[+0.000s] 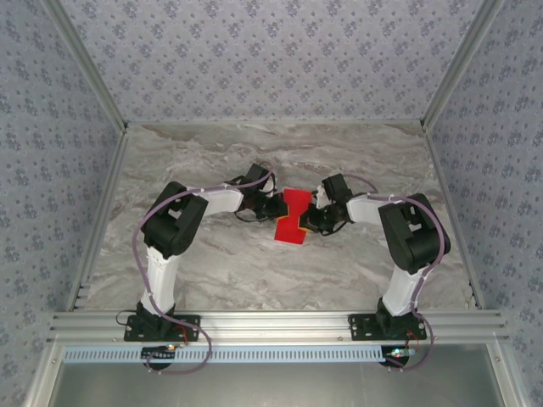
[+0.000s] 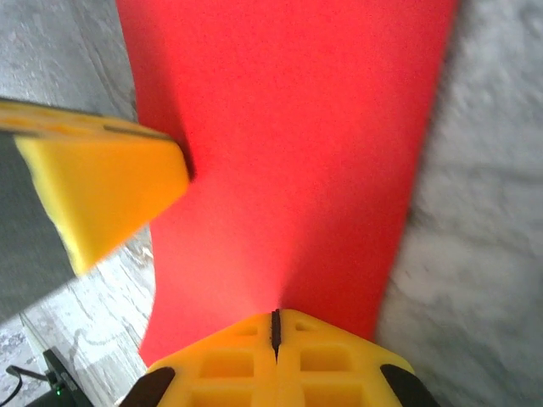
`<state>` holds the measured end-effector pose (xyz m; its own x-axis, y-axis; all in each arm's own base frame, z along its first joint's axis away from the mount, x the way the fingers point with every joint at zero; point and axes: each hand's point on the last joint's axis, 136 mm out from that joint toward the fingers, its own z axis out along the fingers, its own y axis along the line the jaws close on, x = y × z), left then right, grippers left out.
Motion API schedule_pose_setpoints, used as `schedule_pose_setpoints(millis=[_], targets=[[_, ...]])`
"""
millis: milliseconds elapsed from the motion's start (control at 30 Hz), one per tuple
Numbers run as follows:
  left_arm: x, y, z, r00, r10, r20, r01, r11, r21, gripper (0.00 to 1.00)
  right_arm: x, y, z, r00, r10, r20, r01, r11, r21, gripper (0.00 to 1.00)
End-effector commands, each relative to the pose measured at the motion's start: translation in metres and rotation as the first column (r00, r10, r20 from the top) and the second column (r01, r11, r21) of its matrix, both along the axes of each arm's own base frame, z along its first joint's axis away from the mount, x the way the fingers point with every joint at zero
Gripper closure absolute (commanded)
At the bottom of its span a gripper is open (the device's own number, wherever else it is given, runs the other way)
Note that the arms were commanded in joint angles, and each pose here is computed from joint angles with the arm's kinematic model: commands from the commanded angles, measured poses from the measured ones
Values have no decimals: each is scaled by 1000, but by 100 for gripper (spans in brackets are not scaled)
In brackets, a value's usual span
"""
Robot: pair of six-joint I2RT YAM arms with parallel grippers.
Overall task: Fold a paper plane with a square sheet of paper (pick it up from the middle)
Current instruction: Fold the square sheet of paper in half at the center of the table.
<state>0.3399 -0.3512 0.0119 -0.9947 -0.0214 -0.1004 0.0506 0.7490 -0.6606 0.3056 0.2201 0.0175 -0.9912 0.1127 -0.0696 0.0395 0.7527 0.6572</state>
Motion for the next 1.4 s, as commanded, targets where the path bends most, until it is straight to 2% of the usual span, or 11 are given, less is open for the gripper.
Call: schedule_pose_setpoints(millis=[0, 233, 333, 467, 767, 1133, 1367], targets=[[-75, 90, -107, 958, 119, -261, 6, 902, 432, 100, -43, -26, -16, 990, 7, -143, -16, 998, -62, 100], [-74, 89, -107, 958, 120, -260, 4, 902, 431, 100, 15, -5, 35, 999, -10, 45, 8, 999, 34, 100], [-74, 89, -106, 958, 120, -259, 3, 903, 429, 100, 28, 8, 40, 998, 5, 67, -9, 998, 61, 100], [-73, 89, -105, 959, 119, -256, 2, 904, 428, 100, 17, 24, 23, 998, 61, 29, -63, 996, 56, 100], [-71, 89, -105, 960, 124, -251, -3, 902, 433, 100, -22, 20, -3, 995, 83, -58, -80, 996, 45, 100], [-71, 90, -106, 959, 131, -251, -7, 896, 443, 100, -43, 15, -14, 989, 103, -104, -99, 994, 37, 100], [-72, 92, -108, 958, 136, -252, -7, 891, 454, 100, -78, 2, -18, 974, 145, -173, -144, 989, 19, 100]])
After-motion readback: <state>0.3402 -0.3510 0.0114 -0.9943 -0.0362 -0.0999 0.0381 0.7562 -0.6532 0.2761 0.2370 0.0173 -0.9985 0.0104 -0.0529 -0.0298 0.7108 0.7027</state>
